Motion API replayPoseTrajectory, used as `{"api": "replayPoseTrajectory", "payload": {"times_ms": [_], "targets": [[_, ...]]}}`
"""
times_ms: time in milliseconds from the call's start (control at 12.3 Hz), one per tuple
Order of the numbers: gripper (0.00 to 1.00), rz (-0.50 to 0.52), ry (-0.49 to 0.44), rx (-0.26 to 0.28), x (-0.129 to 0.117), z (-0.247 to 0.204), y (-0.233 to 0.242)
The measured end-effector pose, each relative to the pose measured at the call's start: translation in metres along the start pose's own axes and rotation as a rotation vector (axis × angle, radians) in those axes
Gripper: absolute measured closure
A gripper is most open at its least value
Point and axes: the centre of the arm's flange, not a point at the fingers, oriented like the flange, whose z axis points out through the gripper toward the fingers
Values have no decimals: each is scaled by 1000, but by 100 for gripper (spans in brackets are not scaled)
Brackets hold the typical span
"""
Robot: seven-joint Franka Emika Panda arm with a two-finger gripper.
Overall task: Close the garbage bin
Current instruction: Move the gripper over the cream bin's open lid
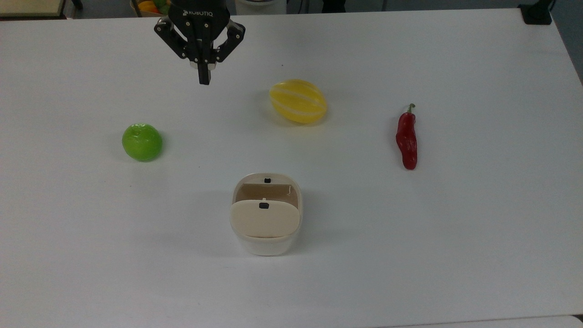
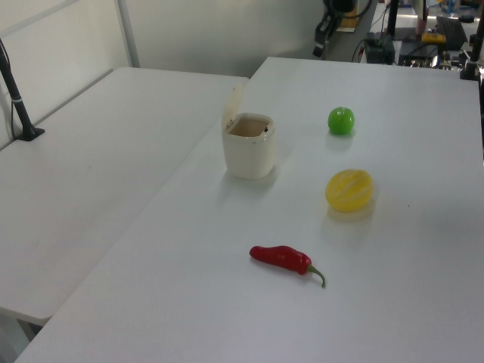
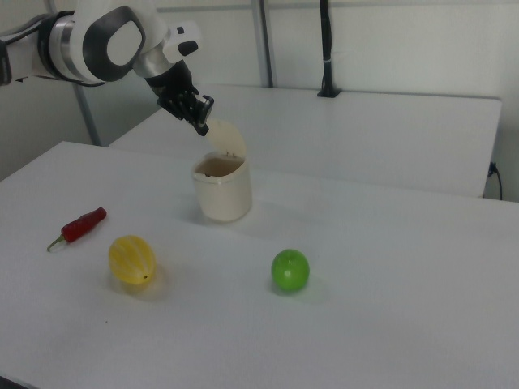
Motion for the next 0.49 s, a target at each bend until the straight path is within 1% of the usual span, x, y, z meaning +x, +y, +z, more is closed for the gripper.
{"api": "replayPoseTrajectory", "payload": {"times_ms": [326,489], "targets": [[99,16,190,34,33,3,-4],[99,15,302,47,48,26,-10]]}}
